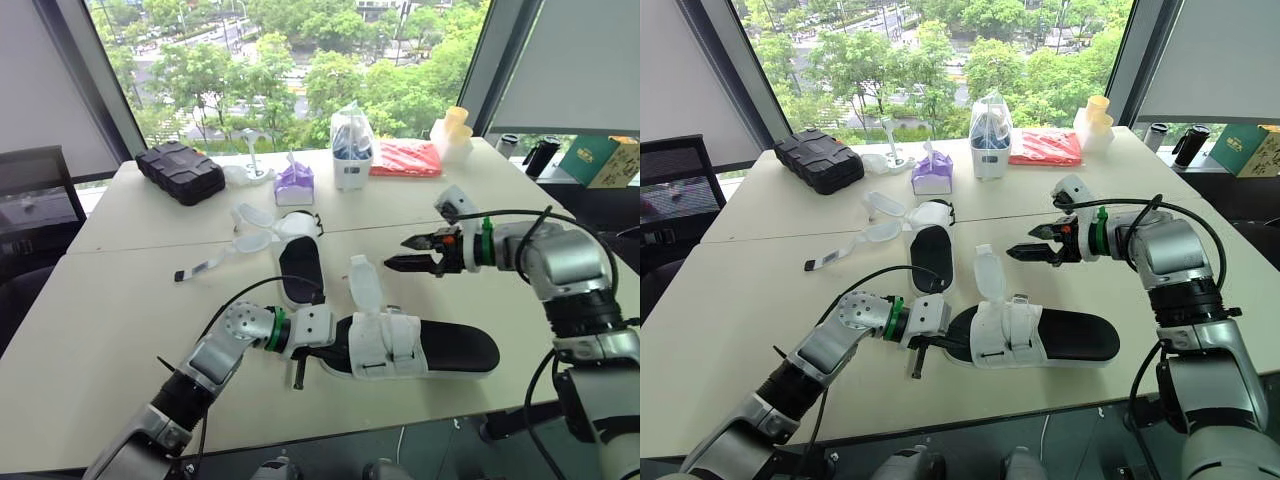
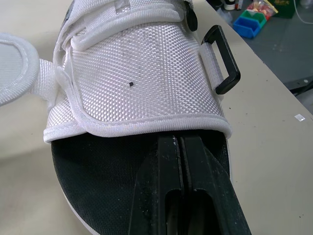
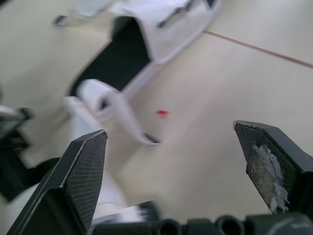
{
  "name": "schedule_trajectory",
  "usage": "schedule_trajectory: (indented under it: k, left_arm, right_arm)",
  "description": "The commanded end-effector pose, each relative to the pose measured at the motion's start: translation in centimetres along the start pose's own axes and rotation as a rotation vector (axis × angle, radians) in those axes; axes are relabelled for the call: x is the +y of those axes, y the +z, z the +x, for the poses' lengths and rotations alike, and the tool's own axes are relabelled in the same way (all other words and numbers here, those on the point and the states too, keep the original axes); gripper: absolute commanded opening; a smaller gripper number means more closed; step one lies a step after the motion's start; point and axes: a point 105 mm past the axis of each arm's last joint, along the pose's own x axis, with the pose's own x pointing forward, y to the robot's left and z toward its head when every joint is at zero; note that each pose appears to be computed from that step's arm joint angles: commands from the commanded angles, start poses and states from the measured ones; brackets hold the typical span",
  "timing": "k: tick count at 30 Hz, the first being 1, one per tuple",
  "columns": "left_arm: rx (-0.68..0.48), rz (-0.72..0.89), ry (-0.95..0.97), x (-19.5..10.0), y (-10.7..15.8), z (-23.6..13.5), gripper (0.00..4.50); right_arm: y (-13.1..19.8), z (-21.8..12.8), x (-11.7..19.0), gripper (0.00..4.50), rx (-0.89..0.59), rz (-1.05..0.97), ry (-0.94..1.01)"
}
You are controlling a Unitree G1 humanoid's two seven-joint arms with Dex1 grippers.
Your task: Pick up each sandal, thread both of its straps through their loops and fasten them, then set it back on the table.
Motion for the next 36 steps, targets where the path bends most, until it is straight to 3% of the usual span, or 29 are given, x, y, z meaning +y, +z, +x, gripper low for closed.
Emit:
schedule_trajectory:
  k: [1,17,22,36]
  left_arm:
    - [0.082,-0.065,-0.083,-2.0,-2.5,1.1,0.0]
    - [0.087,-0.061,-0.071,-1.8,-2.5,1.0,0.0]
    - [0.082,-0.066,-0.06,-1.8,-2.5,1.0,0.0]
    - [0.073,-0.07,-0.053,-2.1,-2.4,1.1,0.0]
  right_arm:
    - [0.6,-0.5,1.8,4.47,-0.026,0.049,0.091]
    - [-2.1,4.5,2.9,4.47,0.061,0.16,0.233]
    - [0.2,6.0,3.0,4.47,-0.011,0.231,0.308]
    - [4.0,6.0,3.7,4.47,-0.107,0.226,0.379]
